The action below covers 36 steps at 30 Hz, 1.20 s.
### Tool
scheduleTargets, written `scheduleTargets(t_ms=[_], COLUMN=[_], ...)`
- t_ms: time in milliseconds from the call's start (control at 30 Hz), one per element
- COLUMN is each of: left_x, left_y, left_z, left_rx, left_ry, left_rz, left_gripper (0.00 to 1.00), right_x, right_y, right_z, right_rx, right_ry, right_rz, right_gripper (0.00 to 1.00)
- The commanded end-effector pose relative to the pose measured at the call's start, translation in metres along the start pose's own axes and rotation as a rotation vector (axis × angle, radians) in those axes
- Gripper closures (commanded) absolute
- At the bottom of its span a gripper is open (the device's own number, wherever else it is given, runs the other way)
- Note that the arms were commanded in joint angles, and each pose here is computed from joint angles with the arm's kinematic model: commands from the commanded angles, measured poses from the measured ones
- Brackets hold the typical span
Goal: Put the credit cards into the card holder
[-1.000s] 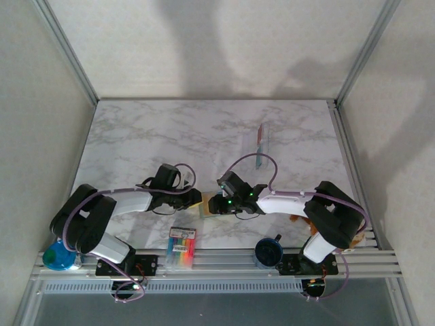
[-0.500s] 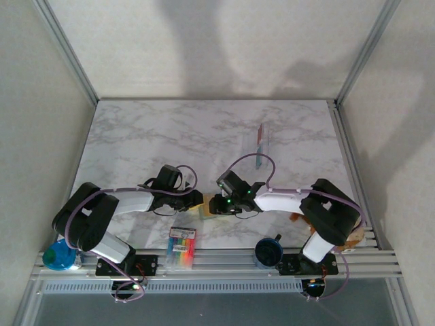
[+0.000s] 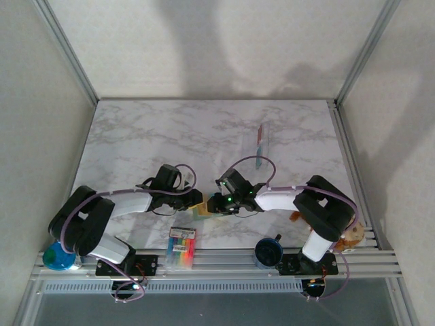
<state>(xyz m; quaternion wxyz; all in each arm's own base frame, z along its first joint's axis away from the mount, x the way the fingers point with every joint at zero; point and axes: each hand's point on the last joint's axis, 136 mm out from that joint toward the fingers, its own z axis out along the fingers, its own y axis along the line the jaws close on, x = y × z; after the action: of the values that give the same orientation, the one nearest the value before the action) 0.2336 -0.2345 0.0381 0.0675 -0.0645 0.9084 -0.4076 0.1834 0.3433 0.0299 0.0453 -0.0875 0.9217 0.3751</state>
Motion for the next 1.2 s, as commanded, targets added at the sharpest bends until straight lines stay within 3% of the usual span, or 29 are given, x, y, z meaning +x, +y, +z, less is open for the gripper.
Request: scheduleTargets(t_ms=[0, 467, 800, 933, 1000, 1167], left_x=[-0.003, -0.011, -0.015, -0.016, -0.016, -0.016], left_y=[-0.016, -0.033, -0.025, -0.027, -0.031, -0.039], left_z=[-0.005, -0.004, 0.008, 0.011, 0.013, 0.02], left_rx=[0.035, 0.083, -0.017, -0.021, -0.017, -0.019], left_ry=[-0.014, -0.025, -0.027, -0.028, -0.024, -0.013], left_rz=[0.036, 0.04, 0.01, 0.001, 0.004, 0.012], left_gripper=[0.73, 0.8, 0.83, 0.81, 0.81, 0.82], right_x=[0.006, 0.006, 0.01, 0.007, 0.003, 0.008], right_y=[-0.003, 0.008, -0.001, -0.003, 0.0, -0.008], right_z=[0.006, -0.004, -0.028, -0.05, -0.064, -0.078], right_rx=[-0.043, -0.137, -0.087, 0.004, 0.052, 0.163], right_ry=[0.029, -0.043, -0.188, -0.277, -0.333, -0.356], right_rz=[0.023, -0.137, -0.334, -0.446, -0.532, -0.775], right_gripper=[0.74, 0.55, 0.4, 0.38, 0.3, 0.25])
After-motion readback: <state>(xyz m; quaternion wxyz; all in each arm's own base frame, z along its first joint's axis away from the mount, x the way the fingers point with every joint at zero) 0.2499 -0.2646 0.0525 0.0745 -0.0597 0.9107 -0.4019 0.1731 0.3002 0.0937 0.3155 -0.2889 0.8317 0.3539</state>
